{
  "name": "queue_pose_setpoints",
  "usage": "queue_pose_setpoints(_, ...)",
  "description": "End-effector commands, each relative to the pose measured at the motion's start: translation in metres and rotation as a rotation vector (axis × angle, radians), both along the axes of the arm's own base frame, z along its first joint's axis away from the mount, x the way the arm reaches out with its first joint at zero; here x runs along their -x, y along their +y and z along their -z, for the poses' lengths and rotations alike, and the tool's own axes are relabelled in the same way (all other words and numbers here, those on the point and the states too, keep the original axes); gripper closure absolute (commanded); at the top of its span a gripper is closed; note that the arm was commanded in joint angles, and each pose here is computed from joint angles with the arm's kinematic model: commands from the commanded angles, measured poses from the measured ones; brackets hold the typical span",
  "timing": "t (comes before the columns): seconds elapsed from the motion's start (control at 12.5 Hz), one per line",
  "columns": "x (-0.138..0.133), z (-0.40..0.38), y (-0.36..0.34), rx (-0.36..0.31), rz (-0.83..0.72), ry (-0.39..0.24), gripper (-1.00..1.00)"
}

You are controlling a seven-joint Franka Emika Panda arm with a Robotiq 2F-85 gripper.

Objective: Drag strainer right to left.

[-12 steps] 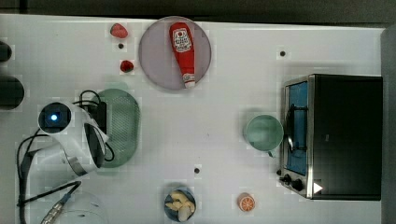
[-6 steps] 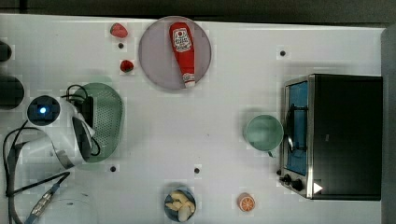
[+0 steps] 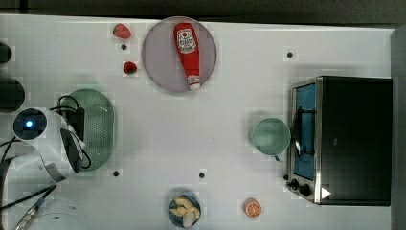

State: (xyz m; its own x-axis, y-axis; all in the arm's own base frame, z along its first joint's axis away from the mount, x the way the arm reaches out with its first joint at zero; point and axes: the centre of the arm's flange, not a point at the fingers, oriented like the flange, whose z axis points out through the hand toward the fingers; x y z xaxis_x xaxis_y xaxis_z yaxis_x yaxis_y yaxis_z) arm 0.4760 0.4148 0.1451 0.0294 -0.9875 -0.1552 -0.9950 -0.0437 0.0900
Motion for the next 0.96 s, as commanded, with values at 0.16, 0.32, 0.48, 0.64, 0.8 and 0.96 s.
queue_pose_setpoints(0.16,-0.007,-0.059,0.014,-0.01,-0.121,-0.054,-1.0)
queue_pose_setpoints(0.32,-0.025,-0.115,-0.015,0.033,-0.303,-0.06,-1.0)
queue_pose_setpoints(0.48,-0.052,-0.194,-0.073,0.067,-0.419,-0.089,-1.0)
queue_pose_setpoints(0.64,-0.07,-0.282,-0.149,0.06,-0.481,-0.129,-1.0)
queue_pose_setpoints(0.8,-0.072,-0.356,-0.239,0.062,-0.561,-0.168,-1.0)
queue_pose_setpoints(0.96,-0.064,-0.41,-0.337,0.128,-0.679,-0.199,-1.0)
